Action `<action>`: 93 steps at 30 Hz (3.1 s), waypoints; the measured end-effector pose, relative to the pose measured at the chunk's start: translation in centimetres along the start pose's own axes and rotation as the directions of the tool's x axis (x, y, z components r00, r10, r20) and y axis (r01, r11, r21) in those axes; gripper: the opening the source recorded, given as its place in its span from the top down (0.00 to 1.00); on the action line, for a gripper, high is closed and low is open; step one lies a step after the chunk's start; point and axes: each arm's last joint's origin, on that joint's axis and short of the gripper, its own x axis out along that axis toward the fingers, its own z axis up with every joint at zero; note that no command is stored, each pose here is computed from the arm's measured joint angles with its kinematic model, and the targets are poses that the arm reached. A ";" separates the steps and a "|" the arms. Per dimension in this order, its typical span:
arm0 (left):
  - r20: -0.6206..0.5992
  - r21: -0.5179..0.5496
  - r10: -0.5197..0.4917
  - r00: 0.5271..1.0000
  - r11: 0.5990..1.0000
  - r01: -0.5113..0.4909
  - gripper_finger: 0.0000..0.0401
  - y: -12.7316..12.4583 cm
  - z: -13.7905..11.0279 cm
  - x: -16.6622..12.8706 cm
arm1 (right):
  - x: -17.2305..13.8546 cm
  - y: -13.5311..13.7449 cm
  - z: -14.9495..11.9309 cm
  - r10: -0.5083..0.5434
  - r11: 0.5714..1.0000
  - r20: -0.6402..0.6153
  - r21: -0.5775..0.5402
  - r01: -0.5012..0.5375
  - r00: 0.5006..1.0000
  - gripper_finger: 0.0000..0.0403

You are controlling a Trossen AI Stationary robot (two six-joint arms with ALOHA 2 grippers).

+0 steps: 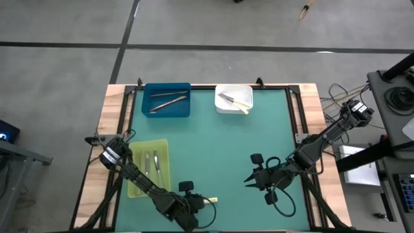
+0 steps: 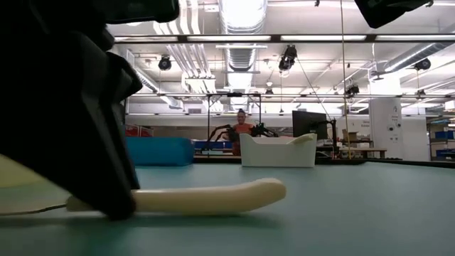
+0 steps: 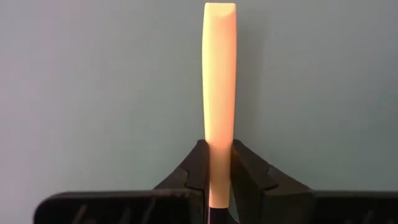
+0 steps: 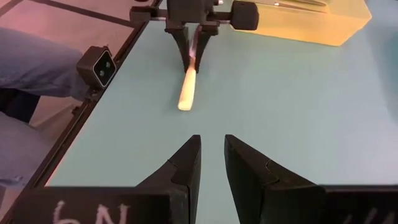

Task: Sort silverware by color (type)
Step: Put the yellow knife into the white bin

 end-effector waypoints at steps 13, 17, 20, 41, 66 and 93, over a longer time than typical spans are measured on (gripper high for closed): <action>0.049 0.003 0.039 0.998 0.999 -0.039 0.94 0.2 1.5 -0.9 | 0.0 0.0 0.0 0.001 1.000 -0.001 0.000 -0.001 1.000 0.84; 0.058 0.004 0.041 0.997 0.999 -0.042 0.94 0.1 1.9 -1.2 | 0.0 0.0 0.0 0.001 1.000 -0.001 -0.001 -0.001 1.000 0.84; 0.074 0.004 0.059 0.996 0.998 -0.059 0.94 0.1 2.2 -1.5 | 0.0 0.0 0.0 0.000 1.000 -0.001 -0.002 0.000 1.000 0.84; 0.089 0.161 0.227 0.970 0.958 -0.239 0.94 2.1 8.3 -6.0 | -0.2 0.2 0.3 0.011 0.997 0.028 -0.083 -0.009 1.000 0.84; 0.320 0.290 0.147 0.936 0.925 -0.245 0.94 15.1 12.2 -10.4 | -1.0 -0.2 1.4 -0.006 0.948 0.138 -0.314 0.049 0.990 0.84; 0.634 0.397 -0.156 0.757 0.906 -0.146 0.94 34.2 17.9 -5.7 | -7.5 -3.0 -0.4 -0.005 0.923 0.303 -0.365 0.121 0.953 0.84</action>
